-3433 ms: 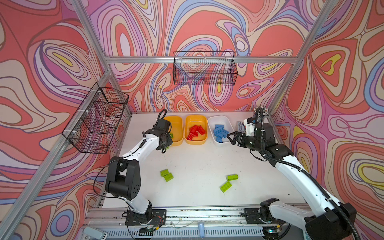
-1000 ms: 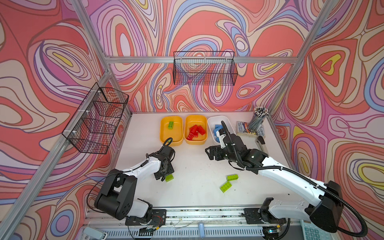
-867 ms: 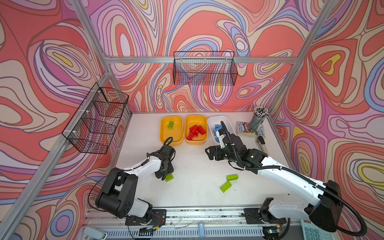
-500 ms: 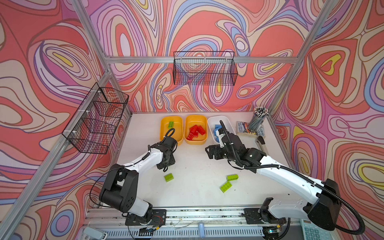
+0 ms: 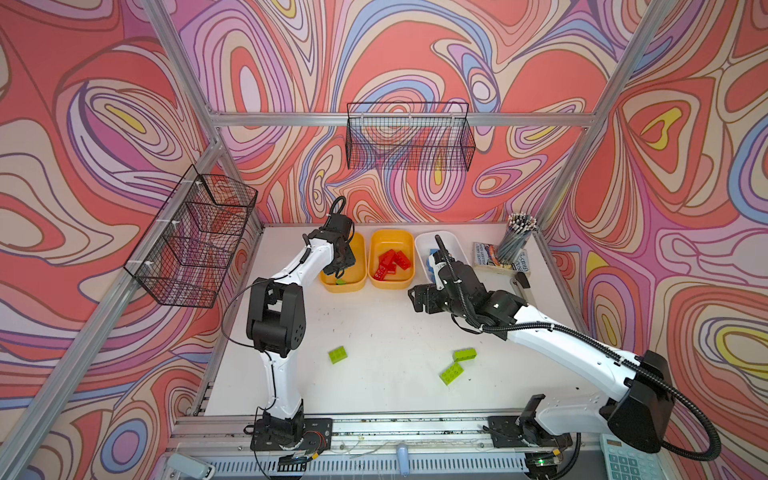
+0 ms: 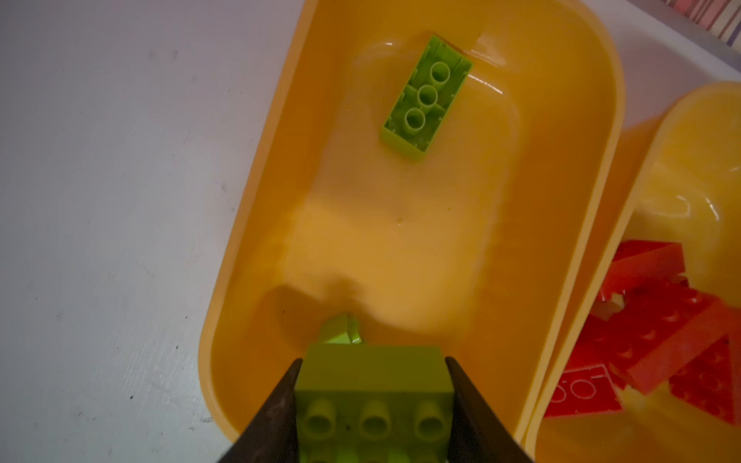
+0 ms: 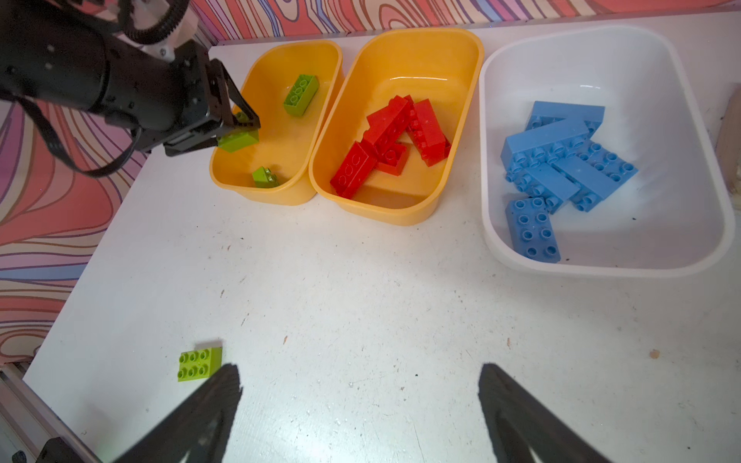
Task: Sort the legos into containers by color
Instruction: 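Carry the green brick with the left gripper into the yellow tray and release, then move the left gripper back over the last green brick, then lower the left gripper onto the green brick and close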
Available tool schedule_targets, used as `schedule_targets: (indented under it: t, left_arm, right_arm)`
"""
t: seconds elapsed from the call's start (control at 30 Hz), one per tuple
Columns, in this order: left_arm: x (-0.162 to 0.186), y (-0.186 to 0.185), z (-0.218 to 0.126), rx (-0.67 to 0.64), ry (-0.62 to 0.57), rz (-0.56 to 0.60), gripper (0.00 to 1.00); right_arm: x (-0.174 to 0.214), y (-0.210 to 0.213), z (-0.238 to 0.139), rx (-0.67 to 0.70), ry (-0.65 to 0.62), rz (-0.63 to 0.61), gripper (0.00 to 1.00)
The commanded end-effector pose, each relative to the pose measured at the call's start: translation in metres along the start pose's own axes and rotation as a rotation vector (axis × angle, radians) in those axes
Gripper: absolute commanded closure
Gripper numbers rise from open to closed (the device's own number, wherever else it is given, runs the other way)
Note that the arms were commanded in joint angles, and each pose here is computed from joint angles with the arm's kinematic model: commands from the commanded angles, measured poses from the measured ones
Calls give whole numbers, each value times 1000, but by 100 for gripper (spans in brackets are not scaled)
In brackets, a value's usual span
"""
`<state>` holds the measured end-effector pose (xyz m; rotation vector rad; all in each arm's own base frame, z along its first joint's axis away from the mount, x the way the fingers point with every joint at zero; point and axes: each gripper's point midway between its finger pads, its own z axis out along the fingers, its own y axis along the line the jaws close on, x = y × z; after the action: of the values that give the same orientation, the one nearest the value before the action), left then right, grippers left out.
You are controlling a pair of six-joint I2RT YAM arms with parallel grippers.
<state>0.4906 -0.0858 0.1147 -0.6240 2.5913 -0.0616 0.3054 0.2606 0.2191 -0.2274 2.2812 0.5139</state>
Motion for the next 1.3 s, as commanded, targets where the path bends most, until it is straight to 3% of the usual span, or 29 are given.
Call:
schedule_targets:
  t: [0.0, 0.13, 0.27, 0.43, 0.57, 0.9, 1.03, 1.27]
  left_arm:
    - [-4, -5, 14, -7, 57, 18, 51]
    - [-18, -17, 26, 0, 83, 22, 28]
    - [-20, -23, 21, 31, 85, 8, 15]
    - [-3, -9, -6, 43, 78, -8, 13]
    - [29, 21, -34, 26, 67, -25, 12]
    - [162, 84, -92, -55, 107, 39, 13]
    - [208, 98, -95, -37, 141, 15, 14]
    - [247, 118, -86, -53, 184, 2, 16]
  right_arm:
    - [-9, 3, 0, 16, -13, -2, 2]
    - [-9, 4, 8, 28, 2, -14, 2]
    - [-11, 5, 10, 27, -1, -23, 2]
    - [-11, 5, 9, 26, -5, -28, 2]
    - [-8, 7, 4, -6, -10, -19, 2]
    - [10, 5, -13, -55, -5, 5, 2]
    - [15, 0, -21, -54, -11, 14, 2]
    - [24, -6, -33, -51, -16, 35, 2]
